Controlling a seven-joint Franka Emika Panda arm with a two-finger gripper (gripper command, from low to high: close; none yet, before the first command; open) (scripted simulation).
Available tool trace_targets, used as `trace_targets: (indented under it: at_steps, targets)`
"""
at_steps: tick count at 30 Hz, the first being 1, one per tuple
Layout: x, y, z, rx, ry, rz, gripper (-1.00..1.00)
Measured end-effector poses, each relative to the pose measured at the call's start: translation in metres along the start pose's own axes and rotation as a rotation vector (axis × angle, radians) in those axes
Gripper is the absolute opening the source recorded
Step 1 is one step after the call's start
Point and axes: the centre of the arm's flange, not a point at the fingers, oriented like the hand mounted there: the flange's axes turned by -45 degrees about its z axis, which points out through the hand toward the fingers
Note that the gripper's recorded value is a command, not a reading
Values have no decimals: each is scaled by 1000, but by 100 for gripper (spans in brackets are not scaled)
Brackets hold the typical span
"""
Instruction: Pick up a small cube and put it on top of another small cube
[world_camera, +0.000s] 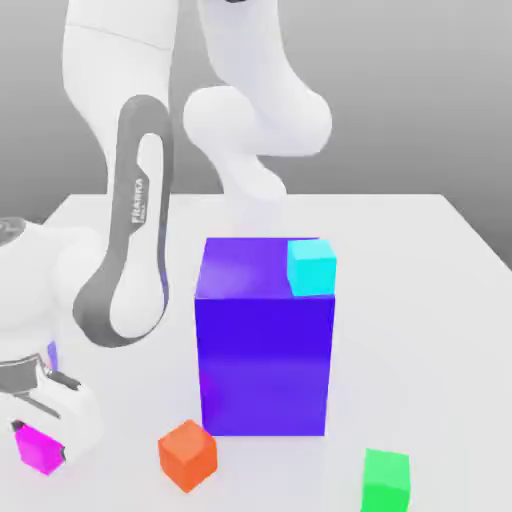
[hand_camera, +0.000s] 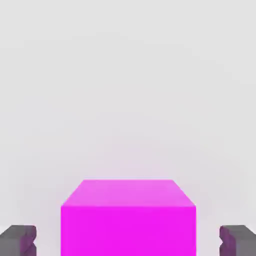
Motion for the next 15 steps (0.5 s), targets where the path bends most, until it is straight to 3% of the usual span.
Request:
trace_targets:
  at_steps: [4,9,15]
  targets:
    - [0,0,0,0,0,0,-100]
    - [4,-4,-55,1,-3,-17,-100]
    - [8,-79,-72,-1,-8,-401,-100]
